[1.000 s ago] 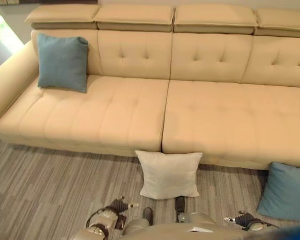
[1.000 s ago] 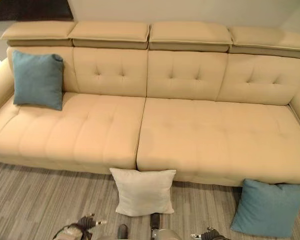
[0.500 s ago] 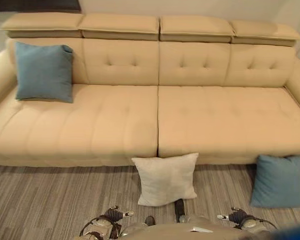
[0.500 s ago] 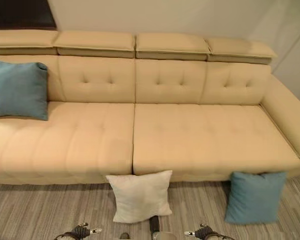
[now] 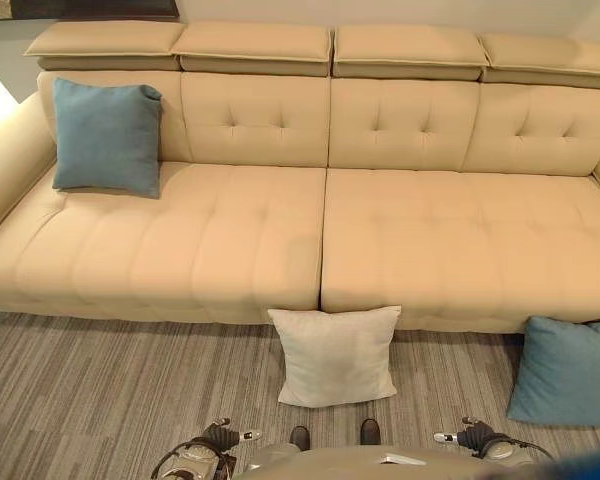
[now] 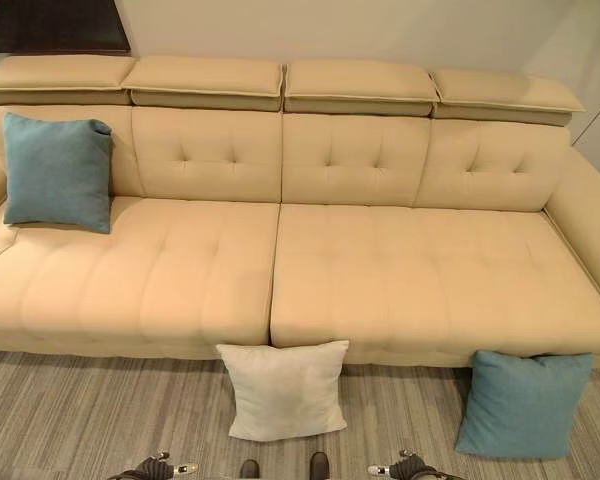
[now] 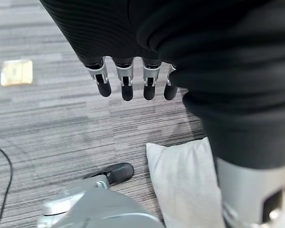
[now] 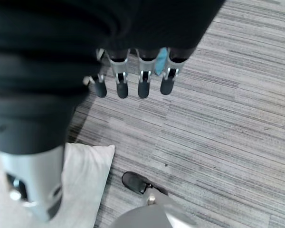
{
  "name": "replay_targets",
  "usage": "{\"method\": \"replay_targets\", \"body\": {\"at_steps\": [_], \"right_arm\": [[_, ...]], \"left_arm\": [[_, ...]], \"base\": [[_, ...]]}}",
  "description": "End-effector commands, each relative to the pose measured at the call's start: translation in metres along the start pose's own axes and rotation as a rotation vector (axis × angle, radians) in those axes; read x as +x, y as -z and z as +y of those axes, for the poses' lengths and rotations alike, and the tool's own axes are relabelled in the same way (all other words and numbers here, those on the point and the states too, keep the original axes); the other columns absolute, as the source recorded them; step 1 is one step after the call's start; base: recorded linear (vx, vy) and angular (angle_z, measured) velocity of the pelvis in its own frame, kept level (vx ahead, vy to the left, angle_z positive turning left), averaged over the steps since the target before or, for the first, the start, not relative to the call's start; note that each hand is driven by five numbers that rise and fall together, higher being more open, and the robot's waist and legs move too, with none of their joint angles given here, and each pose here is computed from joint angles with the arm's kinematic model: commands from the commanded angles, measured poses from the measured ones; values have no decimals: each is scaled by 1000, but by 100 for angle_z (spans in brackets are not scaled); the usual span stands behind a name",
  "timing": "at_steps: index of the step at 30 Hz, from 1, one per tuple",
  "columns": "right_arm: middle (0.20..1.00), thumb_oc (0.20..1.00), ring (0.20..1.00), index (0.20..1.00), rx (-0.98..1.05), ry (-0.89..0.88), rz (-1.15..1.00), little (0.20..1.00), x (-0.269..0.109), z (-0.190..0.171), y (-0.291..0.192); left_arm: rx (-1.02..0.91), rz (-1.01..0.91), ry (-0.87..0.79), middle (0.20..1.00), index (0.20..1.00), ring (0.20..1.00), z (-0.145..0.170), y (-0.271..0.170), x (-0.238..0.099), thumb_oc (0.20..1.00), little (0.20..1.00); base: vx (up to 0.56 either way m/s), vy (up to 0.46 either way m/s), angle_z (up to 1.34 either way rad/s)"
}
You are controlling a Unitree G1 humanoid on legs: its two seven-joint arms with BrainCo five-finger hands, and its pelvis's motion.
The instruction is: Pick up all the scattered cushions and arrange them neatly on the sofa.
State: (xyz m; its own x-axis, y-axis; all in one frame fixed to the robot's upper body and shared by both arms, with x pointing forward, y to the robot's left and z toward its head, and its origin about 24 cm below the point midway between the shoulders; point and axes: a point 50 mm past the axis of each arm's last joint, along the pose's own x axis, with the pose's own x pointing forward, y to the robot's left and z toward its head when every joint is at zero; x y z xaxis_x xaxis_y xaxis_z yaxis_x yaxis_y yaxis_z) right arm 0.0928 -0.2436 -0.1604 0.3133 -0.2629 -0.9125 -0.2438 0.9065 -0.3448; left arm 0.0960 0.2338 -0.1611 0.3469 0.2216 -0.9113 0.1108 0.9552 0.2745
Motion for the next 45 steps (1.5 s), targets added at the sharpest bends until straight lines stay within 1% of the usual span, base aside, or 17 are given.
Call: {"method": "replay_targets", "body": {"at_steps": [1,3,4,7,8,11,13,15,18,19,21,24,26,32,37,41,45], "right_arm": [[1000,1000,1000,1000,20,78,-52,1000,1,-26,-12],[1000,1000,1000,1000,52,103,-98,1000,1,-33,-23],[1000,1000,1000,1000,84,137,-152,1000,0,-44,-36],[1000,1000,1000,1000,101,158,-201,1000,-1,-51,-49],[1000,1000,1000,1000,137,195,-286,1000,-5,-63,-69],[1000,1000,1000,1000,200,247,-400,1000,-13,-77,-94],[1000,1000,1000,1000,218,262,-428,1000,-16,-80,-99],[1000,1000,1000,1000,263,306,-526,1000,-26,-92,-122],[1000,1000,1000,1000,309,349,-614,1000,-36,-103,-143],[1000,1000,1000,1000,309,349,-614,1000,-36,-103,-143],[1000,1000,1000,1000,364,413,-744,1000,-56,-121,-174],[1000,1000,1000,1000,387,449,-842,1000,-72,-131,-198],[1000,1000,1000,1000,392,472,-935,1000,-89,-139,-221],[1000,1000,1000,1000,410,485,-1107,1000,-126,-155,-263],[1000,1000,1000,1000,406,531,-1245,1000,-164,-172,-294],[1000,1000,1000,1000,405,578,-1341,1000,-194,-184,-317],[1000,1000,1000,1000,375,631,-1431,1000,-228,-192,-341]], "left_arm": [[-83,-96,-28,1000,1000,1000,2,-34,3,1000,1000],[-131,-141,-41,1000,1000,1000,7,-45,3,1000,1000],[-173,-195,-57,1000,1000,1000,12,-59,2,1000,1000],[-203,-242,-64,1000,1000,1000,16,-71,0,1000,1000],[-254,-327,-68,1000,1000,1000,21,-91,-3,1000,1000],[-326,-427,-85,1000,1000,1000,30,-114,-10,1000,1000],[-336,-451,-89,1000,1000,1000,31,-119,-12,1000,1000],[-369,-536,-119,1000,1000,1000,40,-138,-19,1000,1000],[-397,-634,-157,1000,1000,1000,54,-160,-30,1000,1000],[-397,-634,-157,1000,1000,1000,54,-160,-30,1000,1000],[-440,-785,-222,1000,1000,1000,76,-195,-50,1000,1000],[-466,-879,-253,1000,1000,1000,89,-221,-66,1000,1000],[-476,-944,-239,1000,1000,1000,94,-240,-78,1000,1000],[-499,-1091,-203,1000,1000,1000,104,-280,-109,1000,1000],[-484,-1200,-241,1000,1000,1000,121,-312,-139,1000,1000],[-474,-1305,-272,1000,1000,1000,133,-339,-170,1000,1000],[-450,-1420,-277,1000,1000,1000,135,-366,-205,1000,1000]], "base": [[-19,-38,11],[-59,-42,15],[-75,-34,12],[-158,-27,8],[-226,-19,8],[-201,-28,11],[-82,-23,13],[-134,-44,12],[-97,-36,7],[-107,-33,15],[-90,-41,7],[-68,-5,4],[-97,30,-2],[-51,42,-7],[-28,25,-5],[-41,20,-4],[-22,22,-3]]}}
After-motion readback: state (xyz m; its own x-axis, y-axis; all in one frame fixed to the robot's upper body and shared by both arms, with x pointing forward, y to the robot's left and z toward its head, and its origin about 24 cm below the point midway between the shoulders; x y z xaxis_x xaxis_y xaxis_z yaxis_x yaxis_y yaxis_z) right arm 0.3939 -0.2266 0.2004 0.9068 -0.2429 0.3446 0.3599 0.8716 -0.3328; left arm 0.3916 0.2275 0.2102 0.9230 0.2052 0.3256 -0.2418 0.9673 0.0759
